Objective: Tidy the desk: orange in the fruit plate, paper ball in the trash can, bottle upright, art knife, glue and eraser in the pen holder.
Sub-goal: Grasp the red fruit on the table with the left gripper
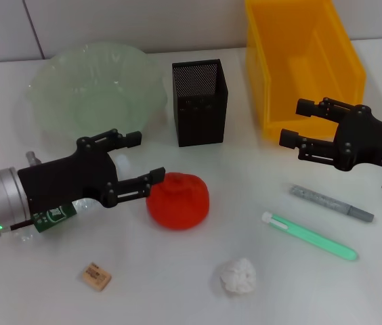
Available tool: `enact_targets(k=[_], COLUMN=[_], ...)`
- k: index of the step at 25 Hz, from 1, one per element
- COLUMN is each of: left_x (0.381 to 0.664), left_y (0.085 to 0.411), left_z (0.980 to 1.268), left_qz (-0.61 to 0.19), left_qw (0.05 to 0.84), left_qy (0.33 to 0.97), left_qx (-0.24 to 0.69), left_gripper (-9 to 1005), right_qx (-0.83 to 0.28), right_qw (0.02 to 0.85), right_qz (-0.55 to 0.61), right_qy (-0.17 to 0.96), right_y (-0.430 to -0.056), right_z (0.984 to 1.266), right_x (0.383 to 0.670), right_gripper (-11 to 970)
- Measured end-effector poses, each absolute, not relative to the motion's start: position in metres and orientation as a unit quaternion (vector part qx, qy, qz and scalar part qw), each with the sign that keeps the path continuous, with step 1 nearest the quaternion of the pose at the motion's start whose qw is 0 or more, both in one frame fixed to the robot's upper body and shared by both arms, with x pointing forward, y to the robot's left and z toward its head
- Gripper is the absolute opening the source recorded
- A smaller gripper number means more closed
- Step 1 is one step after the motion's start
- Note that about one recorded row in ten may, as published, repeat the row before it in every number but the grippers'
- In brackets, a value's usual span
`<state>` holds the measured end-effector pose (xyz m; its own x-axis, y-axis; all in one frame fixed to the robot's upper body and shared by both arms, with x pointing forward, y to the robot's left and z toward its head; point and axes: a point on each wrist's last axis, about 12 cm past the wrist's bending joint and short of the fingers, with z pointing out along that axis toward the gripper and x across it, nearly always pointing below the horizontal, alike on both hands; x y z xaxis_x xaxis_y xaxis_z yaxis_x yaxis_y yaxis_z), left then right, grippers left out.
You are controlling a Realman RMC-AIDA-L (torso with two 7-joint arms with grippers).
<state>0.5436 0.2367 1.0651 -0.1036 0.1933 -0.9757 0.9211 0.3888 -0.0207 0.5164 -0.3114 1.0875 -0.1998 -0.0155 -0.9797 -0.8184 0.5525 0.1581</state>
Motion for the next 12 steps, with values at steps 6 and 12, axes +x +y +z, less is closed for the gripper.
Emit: enact_targets(k=[6, 12], left_x=[0.546, 0.545], left_y=[0.228, 0.220], left_z=[1.055, 1.047], left_qz=[-0.344, -0.349], left_qw=[0.499, 0.480], left_qy=[0.668, 0.680], left_qx=[0.431, 0.430], left_gripper=[773, 768], right_qx=[-0.305, -0.303], right_qw=[0.554, 0.554], right_qz=[0.362, 0.362], right_qy=[0.685, 0.686], right_y=[-0.311, -0.310], right_z=[1.088, 1.087], right_x=[0.517, 0.518], right_gripper=[778, 778])
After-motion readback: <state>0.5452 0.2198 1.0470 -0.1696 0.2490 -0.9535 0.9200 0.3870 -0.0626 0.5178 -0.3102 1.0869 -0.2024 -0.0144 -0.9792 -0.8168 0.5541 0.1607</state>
